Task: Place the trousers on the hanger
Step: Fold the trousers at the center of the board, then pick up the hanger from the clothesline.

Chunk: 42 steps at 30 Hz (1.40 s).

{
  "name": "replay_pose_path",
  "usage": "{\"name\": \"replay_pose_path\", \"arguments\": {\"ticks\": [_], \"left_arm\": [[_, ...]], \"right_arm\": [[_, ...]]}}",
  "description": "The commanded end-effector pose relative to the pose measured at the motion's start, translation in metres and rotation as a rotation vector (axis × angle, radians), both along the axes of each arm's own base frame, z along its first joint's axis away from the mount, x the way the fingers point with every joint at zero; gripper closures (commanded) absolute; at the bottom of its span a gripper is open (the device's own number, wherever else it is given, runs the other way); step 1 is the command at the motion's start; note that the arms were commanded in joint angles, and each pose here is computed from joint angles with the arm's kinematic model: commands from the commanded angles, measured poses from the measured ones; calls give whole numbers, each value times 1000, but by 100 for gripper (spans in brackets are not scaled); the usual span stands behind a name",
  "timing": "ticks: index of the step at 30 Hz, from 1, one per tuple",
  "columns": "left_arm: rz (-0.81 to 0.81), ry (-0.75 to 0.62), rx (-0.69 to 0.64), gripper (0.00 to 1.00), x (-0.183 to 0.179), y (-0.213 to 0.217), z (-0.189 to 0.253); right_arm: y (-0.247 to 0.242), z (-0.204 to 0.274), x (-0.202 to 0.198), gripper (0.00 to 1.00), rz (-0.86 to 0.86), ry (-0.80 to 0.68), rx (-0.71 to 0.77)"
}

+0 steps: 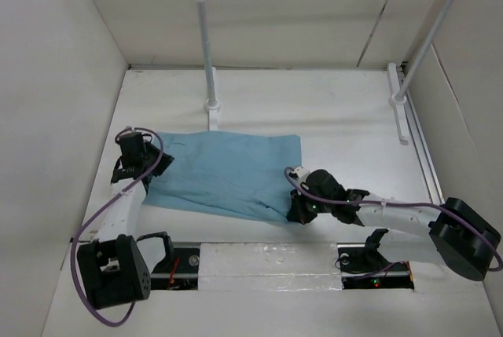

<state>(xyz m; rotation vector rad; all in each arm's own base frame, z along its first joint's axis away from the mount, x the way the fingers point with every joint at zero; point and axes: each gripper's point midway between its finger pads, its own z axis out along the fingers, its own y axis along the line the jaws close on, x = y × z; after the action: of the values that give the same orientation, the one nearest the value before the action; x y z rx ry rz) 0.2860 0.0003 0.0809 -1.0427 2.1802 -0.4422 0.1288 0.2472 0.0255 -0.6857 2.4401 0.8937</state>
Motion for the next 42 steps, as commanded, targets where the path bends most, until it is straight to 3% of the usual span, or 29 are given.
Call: {"name": "replay_pose_path", "arguments": {"ticks": [1, 4, 6, 7, 11, 16, 19, 21, 22, 24, 25, 27, 29, 31, 32, 33, 34, 37, 38, 39, 42], "left_arm": [[-141, -241, 21, 99, 29, -29, 80], [-258, -378, 82, 100, 39, -62, 129], [-330, -418, 90, 100, 45, -82, 152], [-355, -376, 103, 100, 49, -89, 144], [-418, -306, 220, 100, 57, -115, 136], [-469, -320, 253, 100, 56, -163, 152], [-536, -289, 103, 100, 54, -189, 140], [-589, -269, -42, 100, 51, -195, 120], [-595, -279, -37, 100, 51, -195, 123], [-687, -355, -28, 100, 39, -209, 128], [-732, -450, 35, 100, 34, -214, 148], [-740, -505, 108, 100, 36, -221, 168], [-772, -476, 158, 100, 38, -219, 166], [-813, -462, 165, 100, 36, -223, 158], [-837, -458, 167, 100, 33, -226, 155], [-845, -444, 168, 100, 31, -226, 150], [-850, -435, 170, 100, 30, -225, 148], [-869, -399, 181, 77, 24, -223, 135], [-873, -386, 184, 65, 22, -222, 130], [-878, -375, 190, 61, 21, -221, 126], [-862, -317, 219, 47, 17, -212, 112]], "right_arm": [[2, 24, 10, 100, 2, -41, 6], [10, 81, 27, 100, 26, -158, 36], [11, 109, 43, 100, 4, -230, 56], [10, 112, 47, 100, -4, -237, 61], [6, 83, 59, 100, -8, -193, 24], [-2, 38, 59, 100, -67, -144, 15], [-8, 24, 49, 100, -75, -83, 21], [-3, 55, 59, 100, -70, -135, 33], [-8, 55, 54, 100, -69, -122, 21], [0, 110, 73, 91, -64, -233, 68], [-4, 124, 71, 72, -62, -242, 58], [-11, 198, 97, 49, -127, -396, 124], [-25, 238, 109, 42, -160, -475, 132], [-51, 301, 135, 47, -256, -599, 170], [-60, 324, 144, 61, -293, -641, 188], [-65, 341, 154, 95, -310, -670, 210], [-88, 383, 169, 100, -392, -757, 254], [-108, 429, 200, 100, -456, -831, 346], [-125, 450, 208, 96, -515, -845, 393], [-132, 448, 226, 75, -555, -816, 405], [-149, 470, 249, 41, -623, -797, 555]]}}
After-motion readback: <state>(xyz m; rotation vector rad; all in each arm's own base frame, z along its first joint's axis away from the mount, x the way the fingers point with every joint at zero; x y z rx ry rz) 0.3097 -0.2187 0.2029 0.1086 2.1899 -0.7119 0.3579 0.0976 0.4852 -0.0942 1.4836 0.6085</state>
